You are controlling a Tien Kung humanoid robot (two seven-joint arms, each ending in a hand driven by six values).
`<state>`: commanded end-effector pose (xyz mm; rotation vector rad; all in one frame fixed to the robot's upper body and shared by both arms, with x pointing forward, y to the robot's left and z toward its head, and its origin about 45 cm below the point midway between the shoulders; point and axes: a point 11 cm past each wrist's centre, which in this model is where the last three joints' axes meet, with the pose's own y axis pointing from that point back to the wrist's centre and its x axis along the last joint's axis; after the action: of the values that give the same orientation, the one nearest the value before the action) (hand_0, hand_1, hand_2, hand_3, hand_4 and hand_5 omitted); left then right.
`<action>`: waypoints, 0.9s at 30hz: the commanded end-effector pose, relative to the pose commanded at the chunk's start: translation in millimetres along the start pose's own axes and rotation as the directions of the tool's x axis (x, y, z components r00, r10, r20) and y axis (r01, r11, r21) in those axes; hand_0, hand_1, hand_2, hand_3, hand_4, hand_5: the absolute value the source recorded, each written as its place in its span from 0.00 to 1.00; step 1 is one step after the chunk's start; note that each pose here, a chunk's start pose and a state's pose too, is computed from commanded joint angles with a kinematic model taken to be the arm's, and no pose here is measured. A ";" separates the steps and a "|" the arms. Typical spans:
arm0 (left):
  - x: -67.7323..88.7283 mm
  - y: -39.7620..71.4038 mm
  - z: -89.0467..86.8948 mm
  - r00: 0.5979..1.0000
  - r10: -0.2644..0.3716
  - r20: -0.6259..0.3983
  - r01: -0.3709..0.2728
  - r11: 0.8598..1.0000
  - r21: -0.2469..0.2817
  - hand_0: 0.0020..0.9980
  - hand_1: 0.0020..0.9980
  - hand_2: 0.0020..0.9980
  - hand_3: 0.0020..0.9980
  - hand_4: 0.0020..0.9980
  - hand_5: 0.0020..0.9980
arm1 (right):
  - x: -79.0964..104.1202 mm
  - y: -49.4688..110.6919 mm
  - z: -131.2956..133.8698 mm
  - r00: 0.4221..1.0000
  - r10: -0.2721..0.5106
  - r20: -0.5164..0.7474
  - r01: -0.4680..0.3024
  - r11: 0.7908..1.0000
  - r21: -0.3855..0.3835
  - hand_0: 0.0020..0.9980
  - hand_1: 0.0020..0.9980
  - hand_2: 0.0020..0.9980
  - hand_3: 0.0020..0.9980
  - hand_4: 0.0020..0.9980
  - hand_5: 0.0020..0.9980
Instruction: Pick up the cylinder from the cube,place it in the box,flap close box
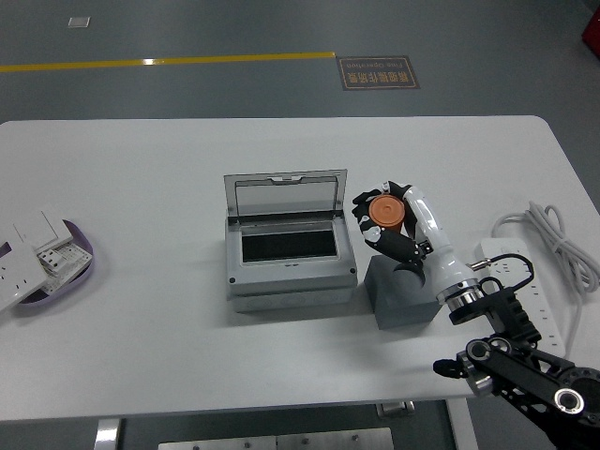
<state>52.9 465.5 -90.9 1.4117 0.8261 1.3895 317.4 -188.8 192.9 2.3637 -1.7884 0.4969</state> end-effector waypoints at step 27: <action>1.1 0.3 -2.7 0.999 -0.003 0.045 0.002 1.000 0.015 0.59 0.62 0.62 0.63 0.68 0.21 | -91.4 -48.3 -21.4 0.545 -0.344 -0.764 0.285 0.934 -0.217 0.06 0.21 0.37 0.31 0.03 0.00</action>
<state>50.4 466.9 -90.6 1.4475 0.8102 1.3477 337.7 -85.4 186.1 1.8408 -0.9108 1.1747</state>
